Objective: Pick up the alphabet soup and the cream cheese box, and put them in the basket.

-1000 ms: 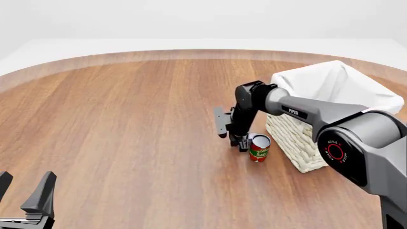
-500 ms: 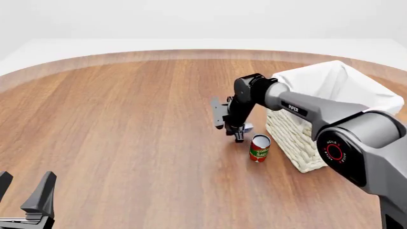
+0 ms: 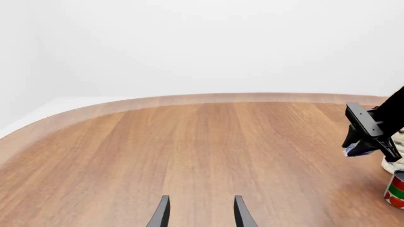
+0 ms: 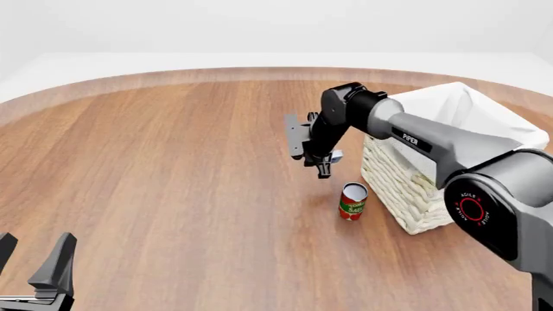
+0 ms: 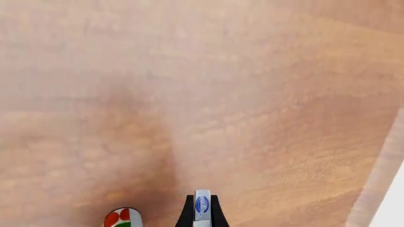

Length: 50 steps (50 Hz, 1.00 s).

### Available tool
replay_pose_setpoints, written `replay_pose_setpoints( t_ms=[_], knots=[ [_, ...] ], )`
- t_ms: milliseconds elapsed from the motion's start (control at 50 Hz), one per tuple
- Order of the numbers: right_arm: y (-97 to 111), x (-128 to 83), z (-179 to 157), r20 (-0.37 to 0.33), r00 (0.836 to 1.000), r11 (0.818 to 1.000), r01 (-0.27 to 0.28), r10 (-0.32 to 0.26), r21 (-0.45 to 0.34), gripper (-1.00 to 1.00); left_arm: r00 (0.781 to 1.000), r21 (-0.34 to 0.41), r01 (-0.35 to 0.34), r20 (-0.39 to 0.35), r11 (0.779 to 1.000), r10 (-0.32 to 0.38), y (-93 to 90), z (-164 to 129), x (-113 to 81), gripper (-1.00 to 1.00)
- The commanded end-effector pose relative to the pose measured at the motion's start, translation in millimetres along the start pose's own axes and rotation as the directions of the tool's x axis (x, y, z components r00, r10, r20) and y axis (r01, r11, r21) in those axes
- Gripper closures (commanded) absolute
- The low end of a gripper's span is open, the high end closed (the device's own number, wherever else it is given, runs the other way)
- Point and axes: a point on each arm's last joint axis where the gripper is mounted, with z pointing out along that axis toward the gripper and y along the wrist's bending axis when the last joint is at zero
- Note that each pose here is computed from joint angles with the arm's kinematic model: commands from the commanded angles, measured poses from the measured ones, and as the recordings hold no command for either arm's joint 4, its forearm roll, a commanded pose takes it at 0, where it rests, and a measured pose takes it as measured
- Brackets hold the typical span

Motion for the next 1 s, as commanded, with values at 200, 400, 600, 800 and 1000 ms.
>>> replay_pose_setpoints(
  t_ms=[200, 400, 600, 800, 1000],
  knots=[
    [-12, -11, -50, 0.042, 0.999, 0.993, -0.002, -0.003, 0.114, 1.00, 1.000, 0.000, 0.000, 0.000, 1.000, 0.000, 0.0, 0, 0.0, -1.00],
    [-14, -10, -75, 0.055, 0.998, 0.987, -0.012, 0.003, 0.158, 1.00, 1.000, 0.000, 0.000, 0.000, 1.000, 0.000, 0.0, 0, 0.0, -1.00],
    [-18, -7, -100, 0.062, 0.998, 0.980, -0.009, -0.004, 0.201, 1.00, 1.000, 0.000, 0.000, 0.000, 1.000, 0.000, 0.0, 0, 0.0, -1.00],
    [-19, -5, -122, 0.079, 0.997, 0.969, -0.033, 0.014, 0.245, 1.00, 1.000, 0.000, 0.000, 0.000, 1.000, 0.000, 0.0, 0, 0.0, -1.00],
    [-22, -6, -142, 0.101, 0.994, 0.954, -0.057, 0.029, 0.296, 1.00, 1.000, 0.000, 0.000, 0.000, 1.000, 0.000, 0.0, 0, 0.0, -1.00]
  ],
)
